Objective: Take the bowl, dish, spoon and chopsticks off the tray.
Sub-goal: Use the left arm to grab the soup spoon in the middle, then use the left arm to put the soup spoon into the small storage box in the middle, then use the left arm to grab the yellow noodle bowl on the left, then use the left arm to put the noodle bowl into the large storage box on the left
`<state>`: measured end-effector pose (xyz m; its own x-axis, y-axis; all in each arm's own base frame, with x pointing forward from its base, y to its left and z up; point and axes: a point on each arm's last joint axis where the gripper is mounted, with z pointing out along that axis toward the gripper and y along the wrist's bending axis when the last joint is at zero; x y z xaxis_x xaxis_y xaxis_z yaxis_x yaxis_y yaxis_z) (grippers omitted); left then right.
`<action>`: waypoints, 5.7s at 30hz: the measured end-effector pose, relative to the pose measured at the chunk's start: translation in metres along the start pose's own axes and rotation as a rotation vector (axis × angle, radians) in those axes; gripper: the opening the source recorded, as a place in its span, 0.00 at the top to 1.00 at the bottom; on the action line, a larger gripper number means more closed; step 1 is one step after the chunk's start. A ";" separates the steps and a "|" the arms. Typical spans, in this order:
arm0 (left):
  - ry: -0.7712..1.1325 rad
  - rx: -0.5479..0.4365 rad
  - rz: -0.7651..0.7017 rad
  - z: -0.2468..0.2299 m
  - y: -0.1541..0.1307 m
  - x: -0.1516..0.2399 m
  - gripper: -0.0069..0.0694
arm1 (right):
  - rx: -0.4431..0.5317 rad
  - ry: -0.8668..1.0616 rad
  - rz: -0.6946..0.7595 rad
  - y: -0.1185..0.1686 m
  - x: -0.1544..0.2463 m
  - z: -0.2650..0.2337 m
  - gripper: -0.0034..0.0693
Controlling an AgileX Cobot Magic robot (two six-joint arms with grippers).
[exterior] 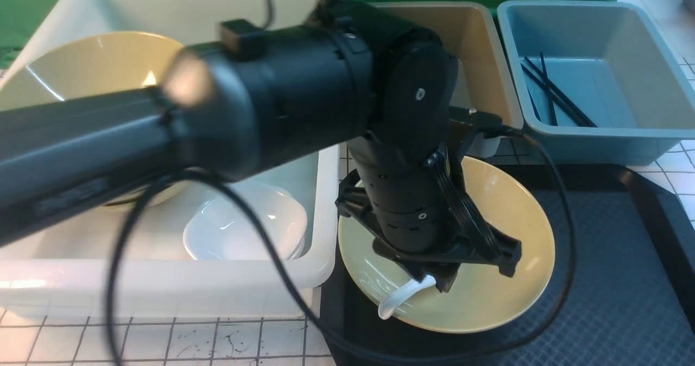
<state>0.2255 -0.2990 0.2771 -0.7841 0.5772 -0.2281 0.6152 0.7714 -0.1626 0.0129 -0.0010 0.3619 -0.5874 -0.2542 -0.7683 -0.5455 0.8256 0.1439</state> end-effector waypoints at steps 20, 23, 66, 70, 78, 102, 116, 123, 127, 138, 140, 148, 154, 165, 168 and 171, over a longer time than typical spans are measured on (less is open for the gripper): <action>0.146 -0.083 0.150 0.063 0.017 -0.009 0.53 | -0.001 -0.001 -0.040 0.000 0.000 0.000 0.89; 0.146 -0.099 0.184 0.063 0.018 -0.009 0.67 | -0.001 -0.001 -0.043 0.000 0.000 0.000 0.89; -0.830 -0.121 -0.266 0.039 0.167 -0.157 0.48 | 0.006 -0.250 0.018 -0.001 -0.022 -0.003 0.89; -0.834 -0.123 -0.271 0.040 0.171 -0.157 0.31 | -0.007 -0.240 0.010 0.000 -0.021 -0.003 0.89; -0.695 -0.080 -0.350 0.014 0.159 -0.142 0.29 | 0.024 -0.173 0.008 -0.003 -0.017 -0.009 0.89; -0.097 0.094 0.320 0.006 -0.050 0.011 0.81 | 0.046 -0.225 -0.012 -0.014 -0.004 -0.048 0.87; -0.099 -0.032 0.477 0.070 -0.046 -0.002 0.20 | 0.044 -0.234 -0.011 -0.015 -0.003 -0.050 0.86; -0.092 -0.132 0.546 0.094 -0.040 -0.007 0.57 | 0.044 -0.234 -0.013 -0.015 -0.003 -0.050 0.85; -0.148 -0.170 0.590 0.071 -0.043 -0.009 0.80 | 0.045 -0.234 -0.013 -0.015 -0.003 -0.050 0.85; -0.356 0.053 0.627 -0.032 -0.117 0.031 0.89 | 0.046 -0.235 -0.014 -0.015 -0.003 -0.050 0.85; -0.425 0.072 0.626 -0.057 -0.119 0.030 0.89 | 0.046 -0.237 -0.013 -0.015 -0.003 -0.050 0.85; -0.558 -0.168 0.417 -0.164 -0.037 0.033 0.89 | 0.051 -0.203 -0.044 -0.007 -0.021 -0.035 0.84; -0.501 -0.511 0.211 -0.192 0.048 0.044 0.89 | -0.057 -0.274 -0.140 0.015 -0.057 -0.010 0.84; -0.317 -0.723 0.076 -0.146 0.178 0.047 0.89 | -0.145 -0.303 -0.220 0.035 -0.084 0.018 0.83; -0.323 -0.747 0.046 -0.135 0.206 0.043 0.89 | -0.144 -0.288 -0.224 0.035 -0.083 0.018 0.83; -0.311 -0.767 0.052 -0.125 0.222 0.037 0.89 | -0.152 -0.283 -0.219 0.036 -0.083 0.018 0.83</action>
<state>0.3230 -0.0731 0.3522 -0.6281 0.6037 -0.4910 0.3352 0.7794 0.5293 0.0529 0.0588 0.4189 -0.2703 -0.2501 -0.9297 -0.7346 0.6777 0.0313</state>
